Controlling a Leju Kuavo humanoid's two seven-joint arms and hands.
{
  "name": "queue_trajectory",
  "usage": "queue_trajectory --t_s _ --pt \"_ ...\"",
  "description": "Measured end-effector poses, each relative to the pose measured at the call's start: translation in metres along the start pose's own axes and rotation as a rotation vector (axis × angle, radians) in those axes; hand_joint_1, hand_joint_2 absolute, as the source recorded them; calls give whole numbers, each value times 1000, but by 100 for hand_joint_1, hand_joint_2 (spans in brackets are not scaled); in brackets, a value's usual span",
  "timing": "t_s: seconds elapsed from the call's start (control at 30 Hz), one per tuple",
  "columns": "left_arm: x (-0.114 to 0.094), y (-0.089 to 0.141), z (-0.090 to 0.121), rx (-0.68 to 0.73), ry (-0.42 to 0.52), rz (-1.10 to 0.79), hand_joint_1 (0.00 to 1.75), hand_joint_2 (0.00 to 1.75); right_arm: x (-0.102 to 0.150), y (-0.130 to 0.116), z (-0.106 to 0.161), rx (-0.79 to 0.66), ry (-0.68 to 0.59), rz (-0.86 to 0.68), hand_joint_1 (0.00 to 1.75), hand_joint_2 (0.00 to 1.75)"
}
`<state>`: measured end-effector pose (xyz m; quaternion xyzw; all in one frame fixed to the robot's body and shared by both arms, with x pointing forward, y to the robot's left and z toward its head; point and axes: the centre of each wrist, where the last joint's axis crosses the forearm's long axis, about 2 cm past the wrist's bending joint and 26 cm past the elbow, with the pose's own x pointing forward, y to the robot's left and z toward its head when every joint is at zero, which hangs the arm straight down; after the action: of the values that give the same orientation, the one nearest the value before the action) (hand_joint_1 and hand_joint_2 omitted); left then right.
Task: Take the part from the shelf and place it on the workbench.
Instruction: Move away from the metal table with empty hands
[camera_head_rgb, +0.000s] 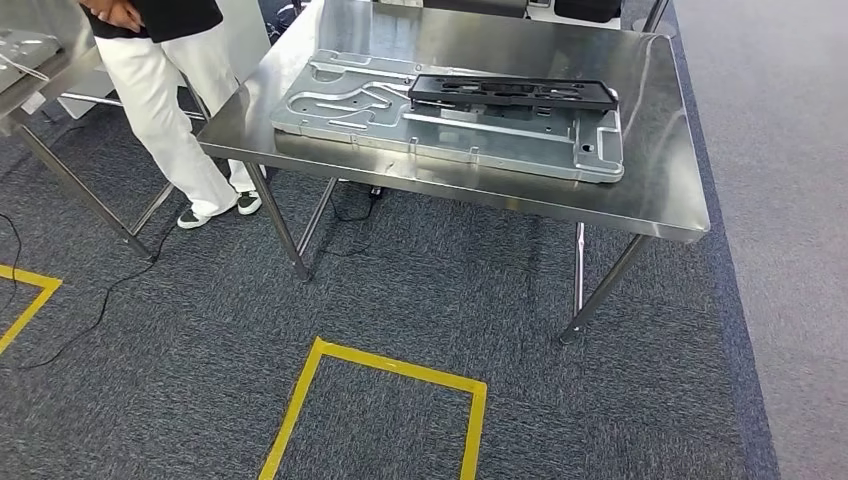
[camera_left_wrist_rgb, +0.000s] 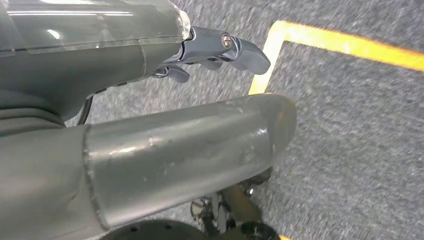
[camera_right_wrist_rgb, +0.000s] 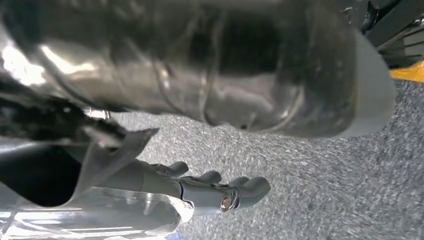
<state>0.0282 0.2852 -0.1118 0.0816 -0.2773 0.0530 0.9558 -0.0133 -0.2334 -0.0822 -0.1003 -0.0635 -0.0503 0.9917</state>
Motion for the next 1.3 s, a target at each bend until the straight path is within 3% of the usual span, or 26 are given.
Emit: queue_trajectory --t_s 0.27,0.6,0.97,1.3 --pt "-3 -4 3 9 20 -15 0 0 -9 2 5 50 16 -36 0 0" --pt "-2 -8 4 10 15 -6 0 0 -2 -4 6 82 -52 -1 0 0" --pt "1 -11 4 -5 10 -7 0 0 -10 -7 13 87 12 -21 0 0" --pt "0 -8 4 -3 10 -12 0 0 -8 -8 18 90 -7 -4 0 0"
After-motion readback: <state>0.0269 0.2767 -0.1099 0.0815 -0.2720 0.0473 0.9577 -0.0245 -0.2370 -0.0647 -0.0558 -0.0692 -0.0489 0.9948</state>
